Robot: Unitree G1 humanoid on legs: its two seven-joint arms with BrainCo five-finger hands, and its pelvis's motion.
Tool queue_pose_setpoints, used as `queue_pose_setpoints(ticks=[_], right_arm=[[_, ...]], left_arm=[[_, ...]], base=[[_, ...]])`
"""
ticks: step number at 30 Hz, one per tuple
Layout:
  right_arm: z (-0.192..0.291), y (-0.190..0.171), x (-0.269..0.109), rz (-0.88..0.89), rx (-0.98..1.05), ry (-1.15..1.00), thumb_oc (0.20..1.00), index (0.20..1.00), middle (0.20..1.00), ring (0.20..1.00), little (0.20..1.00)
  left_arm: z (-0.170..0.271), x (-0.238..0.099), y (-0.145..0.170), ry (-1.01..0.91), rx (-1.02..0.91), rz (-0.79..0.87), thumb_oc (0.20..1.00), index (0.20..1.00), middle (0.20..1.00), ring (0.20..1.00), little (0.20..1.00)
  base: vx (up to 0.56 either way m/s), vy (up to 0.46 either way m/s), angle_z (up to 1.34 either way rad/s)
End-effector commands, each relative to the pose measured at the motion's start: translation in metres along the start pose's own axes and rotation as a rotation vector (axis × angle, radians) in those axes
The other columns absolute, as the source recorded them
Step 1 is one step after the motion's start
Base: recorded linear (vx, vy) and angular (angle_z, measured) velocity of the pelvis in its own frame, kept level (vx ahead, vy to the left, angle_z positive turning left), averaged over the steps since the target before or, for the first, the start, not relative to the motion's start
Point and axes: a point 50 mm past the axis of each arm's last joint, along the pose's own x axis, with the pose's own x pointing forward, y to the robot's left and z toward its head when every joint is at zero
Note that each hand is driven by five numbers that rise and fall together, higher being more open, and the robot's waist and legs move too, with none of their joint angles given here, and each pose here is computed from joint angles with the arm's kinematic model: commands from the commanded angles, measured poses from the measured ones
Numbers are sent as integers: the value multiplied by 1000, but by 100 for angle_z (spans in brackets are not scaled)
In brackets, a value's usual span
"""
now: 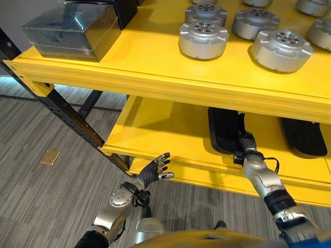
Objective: Move parts from the plastic box to the shelf.
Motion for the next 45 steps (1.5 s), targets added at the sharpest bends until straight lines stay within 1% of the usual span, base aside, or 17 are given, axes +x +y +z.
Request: queue_pose_setpoints(ticks=[1,3,5,10,17,18,25,30,37,45], right_arm=[[55,-12,9,-80,46,-175,200,200,200,200,200],[68,-15,17,-121,47,-169,200,200,200,200,200],[83,-28,30,-187,25,-142,200,200,200,200,200],[83,-41,39,-248,8,-107,200,200,200,200,200],[102,-62,48,-331,-59,-107,200,200,200,200,200],[104,-71,49,-364,-82,-106,200,200,200,200,200],[102,-91,50,-416,-140,-95,200,200,200,200,200],[105,-93,51,-425,-155,-104,200,200,200,200,200],[126,-91,51,-410,-188,-161,200,200,200,200,200],[138,-80,51,-372,-188,-199,200,200,200,200,200]], left_arm=[[33,9,-8,-133,-3,-61,1000,1000,1000,1000,1000],[41,13,-7,-150,-15,-69,1000,1000,1000,1000,1000],[48,17,-9,-168,-16,-74,1000,1000,1000,1000,1000],[49,19,-11,-167,-12,-83,1000,1000,1000,1000,1000],[58,23,-13,-186,-4,-84,1000,1000,1000,1000,1000],[59,24,-14,-194,-5,-85,1000,1000,1000,1000,1000],[61,24,-13,-200,9,-90,1000,1000,1000,1000,1000],[61,26,-15,-198,9,-91,1000,1000,1000,1000,1000],[62,29,-16,-197,17,-89,1000,1000,1000,1000,1000],[61,30,-17,-208,16,-87,1000,1000,1000,1000,1000]], base=[[-64,-65,12],[-124,-55,16],[-161,-5,4],[-55,-10,-1],[-70,9,-4],[-78,19,-3],[-29,0,-1],[0,0,0],[-5,1,0],[-18,13,-4]])
